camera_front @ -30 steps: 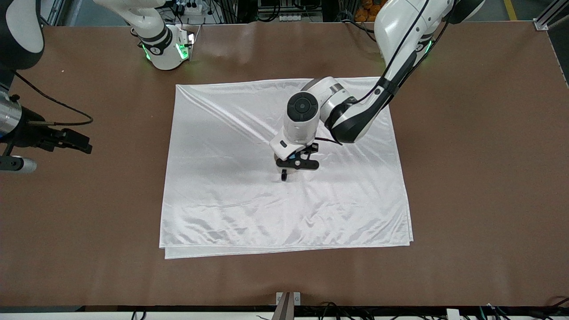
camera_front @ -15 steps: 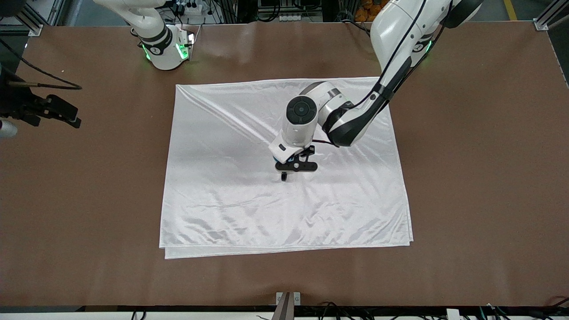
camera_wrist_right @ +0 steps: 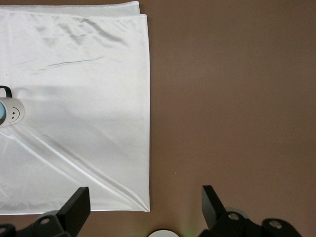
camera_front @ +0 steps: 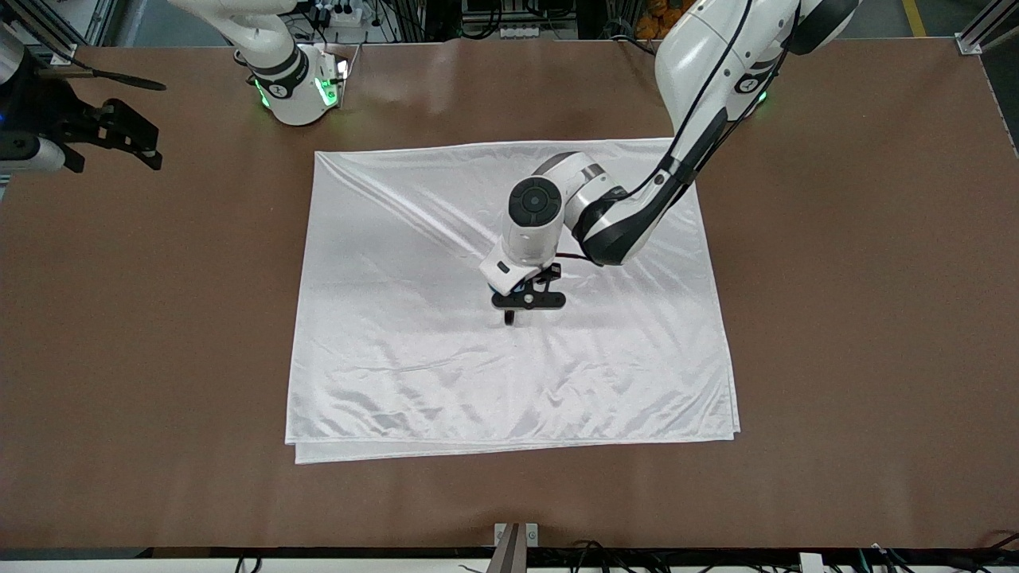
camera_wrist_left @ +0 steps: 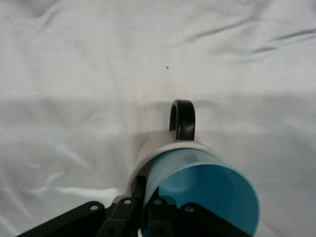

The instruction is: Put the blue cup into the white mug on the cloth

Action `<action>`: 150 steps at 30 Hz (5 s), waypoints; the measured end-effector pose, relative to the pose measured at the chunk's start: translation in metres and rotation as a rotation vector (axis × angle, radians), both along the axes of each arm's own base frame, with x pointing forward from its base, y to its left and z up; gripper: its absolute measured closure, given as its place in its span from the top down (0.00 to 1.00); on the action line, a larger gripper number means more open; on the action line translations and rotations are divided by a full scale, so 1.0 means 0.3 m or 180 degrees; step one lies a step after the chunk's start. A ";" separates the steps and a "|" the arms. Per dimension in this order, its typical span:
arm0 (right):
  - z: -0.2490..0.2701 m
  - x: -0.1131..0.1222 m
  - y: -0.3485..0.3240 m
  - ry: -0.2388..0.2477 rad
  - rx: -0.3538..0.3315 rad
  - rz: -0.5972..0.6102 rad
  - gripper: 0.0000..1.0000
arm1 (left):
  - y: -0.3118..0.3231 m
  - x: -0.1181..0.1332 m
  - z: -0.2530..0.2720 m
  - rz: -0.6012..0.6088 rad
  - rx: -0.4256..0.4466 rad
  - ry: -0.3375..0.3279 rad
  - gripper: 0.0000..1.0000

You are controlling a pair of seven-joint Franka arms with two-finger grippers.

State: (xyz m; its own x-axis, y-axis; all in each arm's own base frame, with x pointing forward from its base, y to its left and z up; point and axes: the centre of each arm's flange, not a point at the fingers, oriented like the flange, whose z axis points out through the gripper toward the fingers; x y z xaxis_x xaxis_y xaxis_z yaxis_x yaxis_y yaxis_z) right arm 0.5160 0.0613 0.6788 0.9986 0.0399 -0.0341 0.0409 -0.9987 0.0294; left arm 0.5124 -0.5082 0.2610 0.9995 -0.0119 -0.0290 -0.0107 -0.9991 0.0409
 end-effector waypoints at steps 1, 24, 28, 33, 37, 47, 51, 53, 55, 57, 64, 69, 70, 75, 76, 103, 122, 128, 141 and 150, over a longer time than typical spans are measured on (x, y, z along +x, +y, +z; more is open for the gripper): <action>-0.001 0.003 -0.008 -0.0013 -0.0002 -0.0015 1.00 | 0.000 0.000 -0.004 -0.0001 0.0011 -0.0006 0.13; -0.040 0.046 -0.343 -0.0153 0.0040 -0.0423 1.00 | 0.043 0.103 0.272 0.0110 -0.0135 -0.0479 1.00; -0.051 0.046 -0.343 -0.0130 0.0040 -0.0396 1.00 | 0.088 0.137 0.380 0.0187 -0.0194 -0.0605 1.00; -0.061 0.046 -0.343 -0.0109 0.0042 -0.0348 1.00 | 0.162 0.180 0.502 0.0303 -0.0224 -0.0725 1.00; -0.062 0.046 -0.343 -0.0106 0.0043 -0.0253 1.00 | 0.232 0.207 0.604 0.0404 -0.0217 -0.0803 1.00; -0.062 0.046 -0.342 -0.0104 0.0045 -0.0193 1.00 | 0.469 0.257 0.860 0.0493 -0.0055 -0.0933 1.00; -0.062 0.046 -0.342 -0.0100 0.0045 -0.0193 1.00 | 0.610 0.294 0.935 0.0394 0.0058 -0.0957 1.00; -0.063 0.046 -0.342 -0.0097 0.0045 -0.0192 1.00 | 0.682 0.313 0.961 0.0339 0.0113 -0.0951 1.00; -0.063 0.046 -0.342 -0.0096 0.0045 -0.0192 1.00 | 0.745 0.328 0.984 0.0296 0.0145 -0.0934 1.00; -0.064 0.046 -0.341 -0.0093 0.0046 -0.0191 1.00 | 0.815 0.339 1.011 0.0293 0.0135 -0.0893 1.00; -0.066 0.045 -0.341 -0.0083 0.0047 -0.0190 1.00 | 0.987 0.338 1.087 0.0476 0.0149 -0.0750 1.00; -0.067 0.045 -0.338 -0.0080 0.0047 -0.0186 1.00 | 1.095 0.327 1.125 0.0505 0.0244 -0.0651 1.00; -0.067 0.045 -0.337 -0.0080 0.0047 -0.0184 1.00 | 1.116 0.324 1.131 0.0501 0.0264 -0.0625 1.00; -0.070 0.045 -0.335 -0.0077 0.0047 -0.0181 1.00 | 1.219 0.323 1.152 0.0467 0.0172 -0.0511 1.00; -0.071 0.045 -0.336 -0.0075 0.0047 -0.0181 1.00 | 1.247 0.326 1.154 0.0460 0.0122 -0.0490 1.00; -0.074 0.046 -0.335 -0.0069 0.0048 -0.0180 1.00 | 1.434 0.207 1.356 0.0522 0.0089 -0.0566 1.00; -0.077 0.046 -0.343 -0.0062 0.0049 -0.0194 1.00 | 1.513 0.202 1.350 0.0450 0.0149 -0.0494 1.00; -0.077 0.045 -0.349 -0.0060 0.0049 -0.0205 1.00 | 1.500 0.200 1.348 0.0430 0.0148 -0.0490 1.00; -0.078 0.045 -0.350 -0.0058 0.0049 -0.0207 1.00 | 1.492 0.204 1.311 0.0414 0.0159 -0.0419 1.00; -0.079 0.046 -0.339 -0.0056 0.0059 -0.0169 1.00 | 1.495 0.207 1.306 0.0317 0.0164 -0.0411 1.00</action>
